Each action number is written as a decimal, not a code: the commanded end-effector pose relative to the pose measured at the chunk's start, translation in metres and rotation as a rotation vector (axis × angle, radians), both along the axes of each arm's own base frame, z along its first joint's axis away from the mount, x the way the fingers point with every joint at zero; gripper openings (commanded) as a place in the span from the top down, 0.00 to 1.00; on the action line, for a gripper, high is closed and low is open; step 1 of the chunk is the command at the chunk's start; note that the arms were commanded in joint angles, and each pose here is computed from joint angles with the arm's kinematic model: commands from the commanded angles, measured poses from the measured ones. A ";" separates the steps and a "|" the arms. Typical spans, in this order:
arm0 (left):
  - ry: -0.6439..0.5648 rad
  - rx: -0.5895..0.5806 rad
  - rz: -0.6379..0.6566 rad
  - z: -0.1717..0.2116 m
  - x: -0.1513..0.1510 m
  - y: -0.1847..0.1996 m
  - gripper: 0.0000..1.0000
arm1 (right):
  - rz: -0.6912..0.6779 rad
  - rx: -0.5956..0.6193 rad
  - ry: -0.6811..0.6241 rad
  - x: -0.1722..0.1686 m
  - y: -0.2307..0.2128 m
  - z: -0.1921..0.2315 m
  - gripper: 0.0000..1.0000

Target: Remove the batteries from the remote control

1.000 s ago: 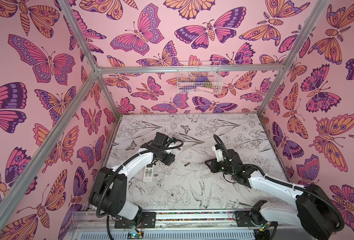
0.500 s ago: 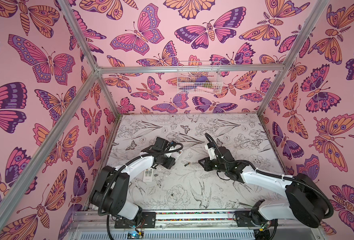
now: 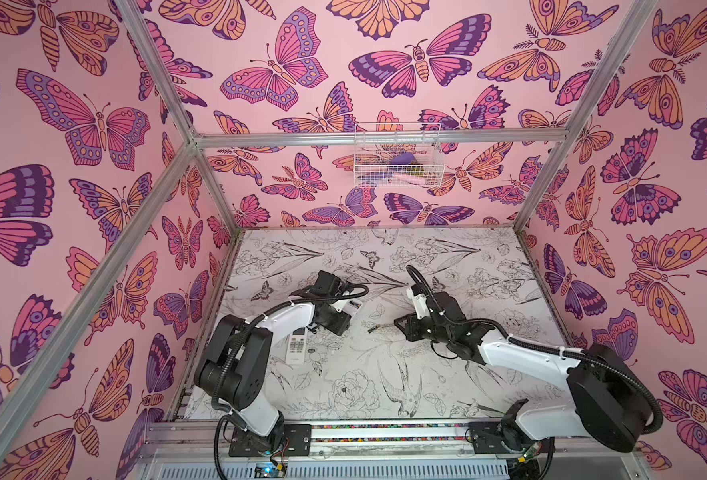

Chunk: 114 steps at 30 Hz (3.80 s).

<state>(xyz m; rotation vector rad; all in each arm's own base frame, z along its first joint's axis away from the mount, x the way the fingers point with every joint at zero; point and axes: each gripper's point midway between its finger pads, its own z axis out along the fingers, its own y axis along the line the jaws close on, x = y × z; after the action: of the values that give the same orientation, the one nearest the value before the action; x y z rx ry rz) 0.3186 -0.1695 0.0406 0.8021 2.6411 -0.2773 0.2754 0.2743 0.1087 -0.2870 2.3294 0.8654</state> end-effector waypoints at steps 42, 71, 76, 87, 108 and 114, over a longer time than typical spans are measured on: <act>-0.272 -0.147 0.122 0.103 0.024 0.060 0.00 | 0.003 -0.057 0.052 0.040 0.061 -0.017 1.00; -0.310 -0.151 0.173 0.117 0.027 0.078 0.00 | -0.026 -0.045 0.076 0.088 0.079 -0.037 1.00; -0.307 -0.146 0.189 0.118 0.027 0.081 0.00 | 0.062 -0.040 0.130 0.083 0.096 -0.040 1.00; -0.355 -0.148 0.182 0.131 0.026 0.084 0.00 | 0.123 -0.007 0.137 0.093 0.120 -0.044 1.00; -0.351 -0.147 0.198 0.129 0.028 0.088 0.00 | 0.233 0.075 0.212 0.088 0.163 -0.053 1.00; -0.352 -0.152 0.186 0.127 0.027 0.087 0.00 | 0.301 0.112 0.219 0.081 0.178 -0.053 1.00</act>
<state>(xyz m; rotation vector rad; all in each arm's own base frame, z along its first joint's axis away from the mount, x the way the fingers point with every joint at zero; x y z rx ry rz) 0.3489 -0.0846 0.1705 0.4940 2.3048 -0.2511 0.3712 0.4404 0.0676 -0.4691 2.4220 1.1662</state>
